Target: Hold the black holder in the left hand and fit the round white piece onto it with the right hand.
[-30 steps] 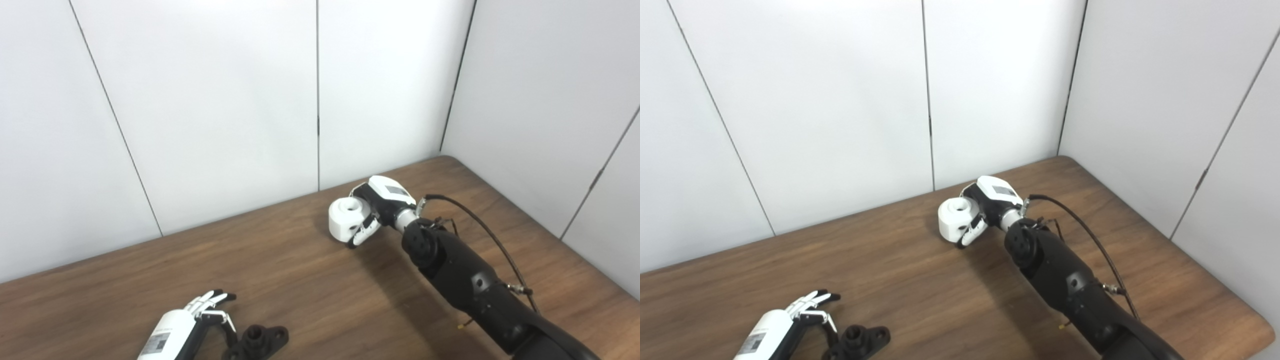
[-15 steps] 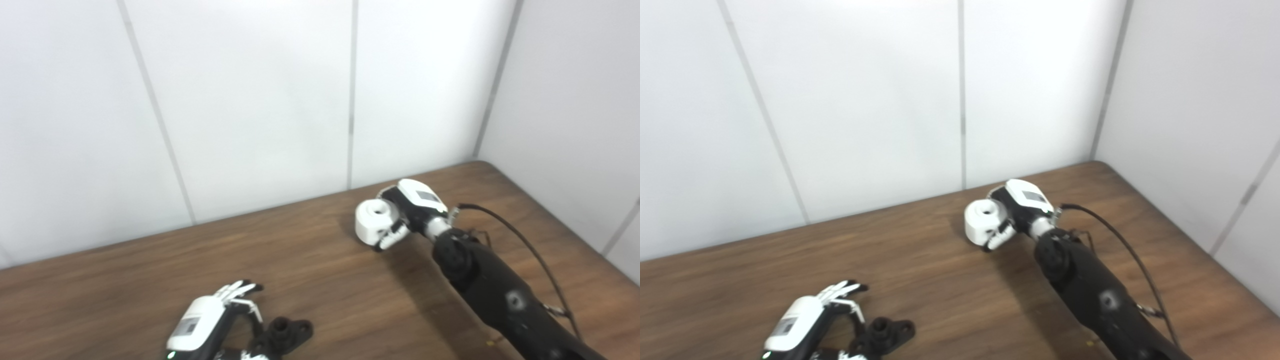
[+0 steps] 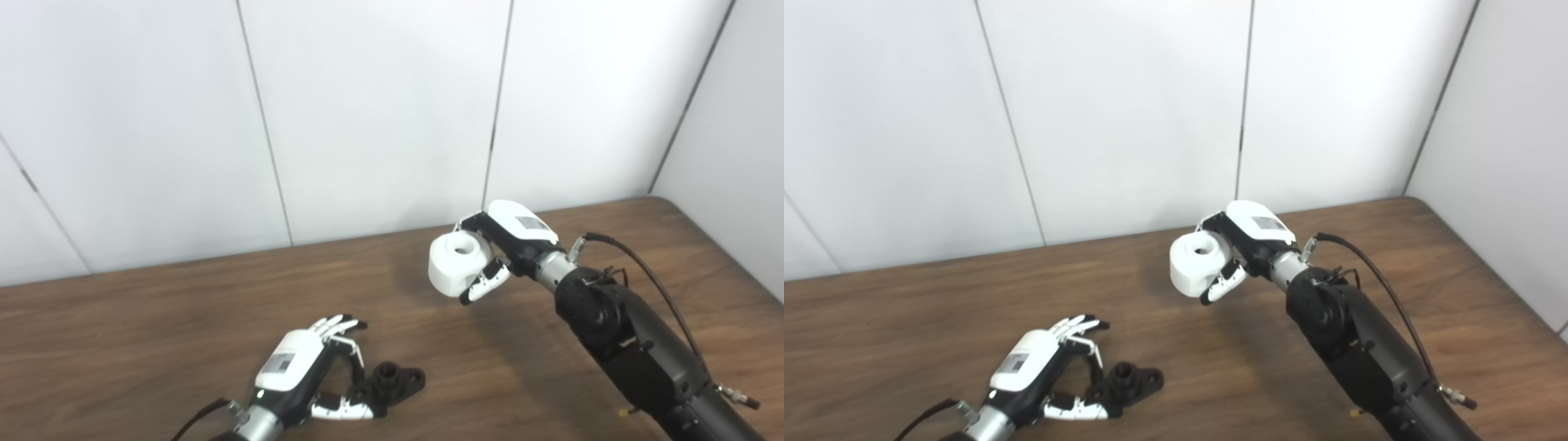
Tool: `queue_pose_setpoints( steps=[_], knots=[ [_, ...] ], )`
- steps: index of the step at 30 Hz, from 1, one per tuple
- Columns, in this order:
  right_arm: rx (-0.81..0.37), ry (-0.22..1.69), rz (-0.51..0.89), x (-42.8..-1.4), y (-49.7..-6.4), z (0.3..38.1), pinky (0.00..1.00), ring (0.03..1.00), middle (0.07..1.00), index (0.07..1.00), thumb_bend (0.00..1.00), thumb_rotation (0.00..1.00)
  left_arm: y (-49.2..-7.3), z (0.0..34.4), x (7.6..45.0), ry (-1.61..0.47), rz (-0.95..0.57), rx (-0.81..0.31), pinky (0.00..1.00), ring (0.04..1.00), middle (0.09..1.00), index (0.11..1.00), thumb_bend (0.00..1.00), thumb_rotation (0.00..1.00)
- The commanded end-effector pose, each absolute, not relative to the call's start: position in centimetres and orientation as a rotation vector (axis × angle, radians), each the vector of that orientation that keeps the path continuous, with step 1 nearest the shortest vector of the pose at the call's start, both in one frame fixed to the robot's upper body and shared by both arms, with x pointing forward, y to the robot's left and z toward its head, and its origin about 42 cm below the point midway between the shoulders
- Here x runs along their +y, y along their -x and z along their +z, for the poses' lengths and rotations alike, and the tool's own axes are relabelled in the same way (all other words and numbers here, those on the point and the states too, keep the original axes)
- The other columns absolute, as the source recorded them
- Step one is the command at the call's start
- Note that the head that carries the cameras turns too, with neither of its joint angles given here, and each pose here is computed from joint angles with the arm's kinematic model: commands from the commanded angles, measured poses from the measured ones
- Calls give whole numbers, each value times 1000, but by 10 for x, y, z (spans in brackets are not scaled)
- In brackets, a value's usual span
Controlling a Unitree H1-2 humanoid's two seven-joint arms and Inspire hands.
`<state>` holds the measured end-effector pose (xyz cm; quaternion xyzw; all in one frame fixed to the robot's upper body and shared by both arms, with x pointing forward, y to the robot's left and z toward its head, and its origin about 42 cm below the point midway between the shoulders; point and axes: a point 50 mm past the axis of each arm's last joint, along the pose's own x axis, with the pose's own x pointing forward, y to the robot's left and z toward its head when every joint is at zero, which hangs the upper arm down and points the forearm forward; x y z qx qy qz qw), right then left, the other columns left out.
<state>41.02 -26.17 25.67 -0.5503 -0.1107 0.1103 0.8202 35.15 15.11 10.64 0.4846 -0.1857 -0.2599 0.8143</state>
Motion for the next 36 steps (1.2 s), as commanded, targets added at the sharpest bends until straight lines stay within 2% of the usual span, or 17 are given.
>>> queue_pose_setpoints(
  steps=[1,10,16,36],
  knots=[
    [-363,1182,217,-249,-412,295,597,724,690,483,519,132,-323,51,168,-1132,-619,-154,925,930,865,486,523,52],
    [-466,1185,307,-225,-395,315,594,723,695,482,519,131,-327,51,164,-1137,-618,-148,920,934,867,485,523,54],
    [-539,1168,377,-214,-383,315,579,688,672,481,520,130,-327,55,162,-1134,-617,-146,928,940,869,485,523,54],
    [-540,1215,535,-194,-359,301,578,691,682,482,520,131,-326,56,160,-1129,-616,-157,926,936,864,485,523,54]
  ],
)
